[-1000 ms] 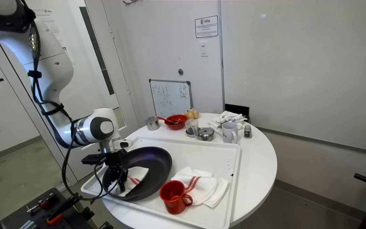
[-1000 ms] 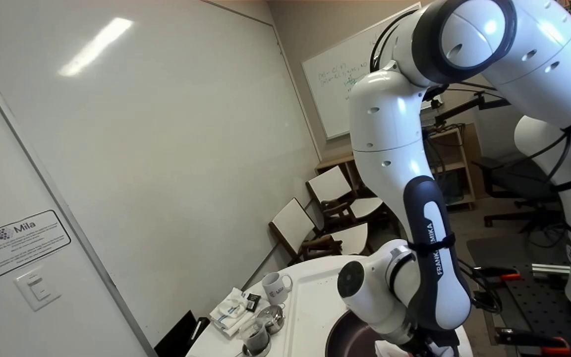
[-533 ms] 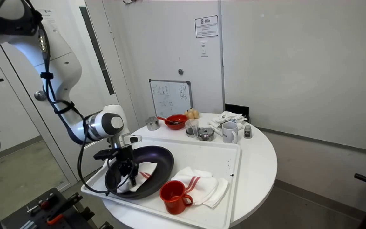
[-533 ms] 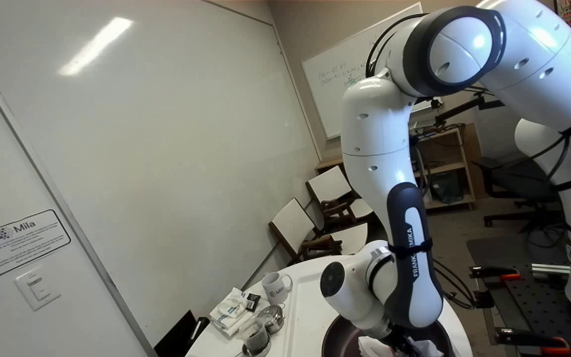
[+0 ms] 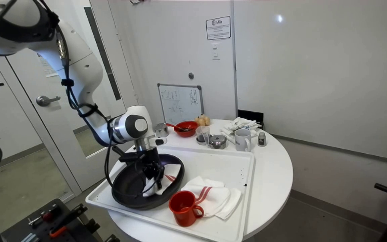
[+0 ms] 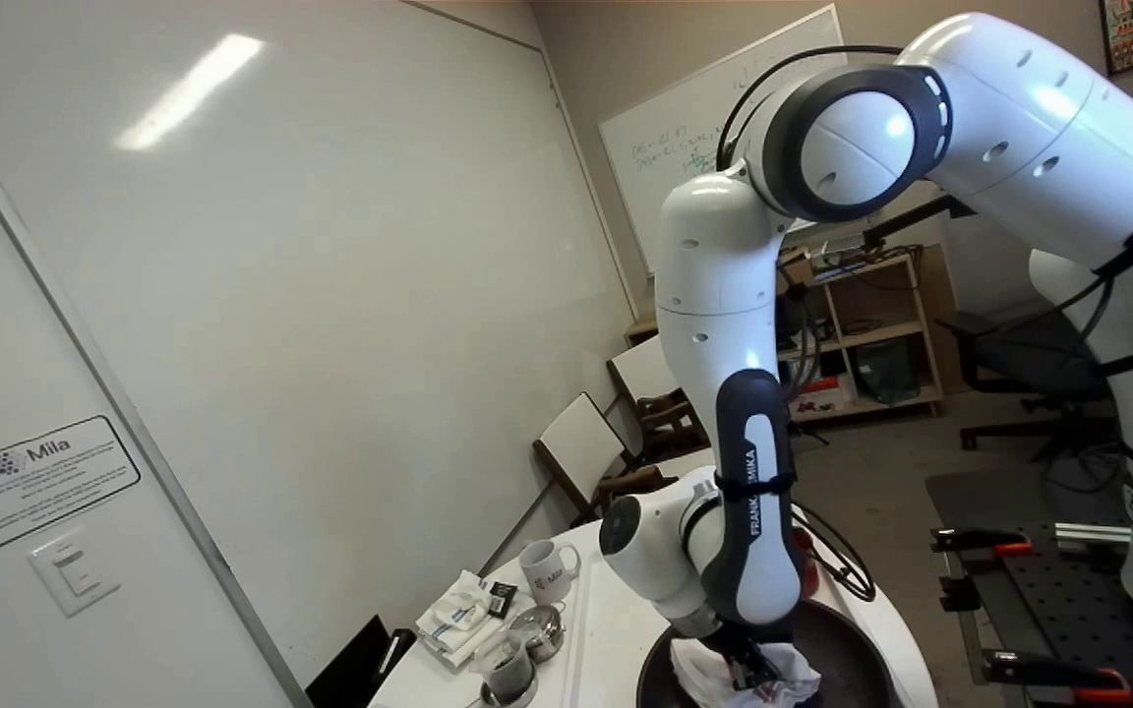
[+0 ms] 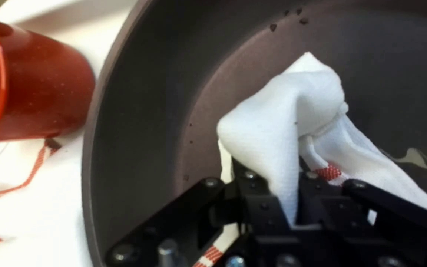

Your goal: Use the white cloth to wipe the inside of the pan

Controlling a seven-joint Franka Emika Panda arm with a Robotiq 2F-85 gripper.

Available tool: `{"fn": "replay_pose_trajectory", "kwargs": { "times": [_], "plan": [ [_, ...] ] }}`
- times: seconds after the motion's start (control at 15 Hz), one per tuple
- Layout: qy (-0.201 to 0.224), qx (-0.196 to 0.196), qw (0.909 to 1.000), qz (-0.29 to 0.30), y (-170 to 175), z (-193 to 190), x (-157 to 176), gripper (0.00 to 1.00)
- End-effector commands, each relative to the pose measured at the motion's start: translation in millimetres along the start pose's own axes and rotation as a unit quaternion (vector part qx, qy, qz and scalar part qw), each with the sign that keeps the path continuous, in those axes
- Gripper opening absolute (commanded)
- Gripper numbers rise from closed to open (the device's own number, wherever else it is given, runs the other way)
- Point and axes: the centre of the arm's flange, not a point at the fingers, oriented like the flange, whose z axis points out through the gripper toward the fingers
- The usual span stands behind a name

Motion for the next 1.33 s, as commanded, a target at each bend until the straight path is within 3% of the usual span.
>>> {"fn": "replay_pose_trajectory", "kwargs": {
  "times": [0.0,0.33,1.0,1.27],
  "plan": [
    [0.007,0.007,1.0000,0.000,8,19,38,0.09],
    [0.027,0.010,0.9996,-0.003,7,10,54,0.09],
    [0.089,0.017,0.9924,-0.083,-79,-32,29,0.09],
    [0.099,0.017,0.9905,-0.093,-86,-37,22,0.09]
  ]
}}
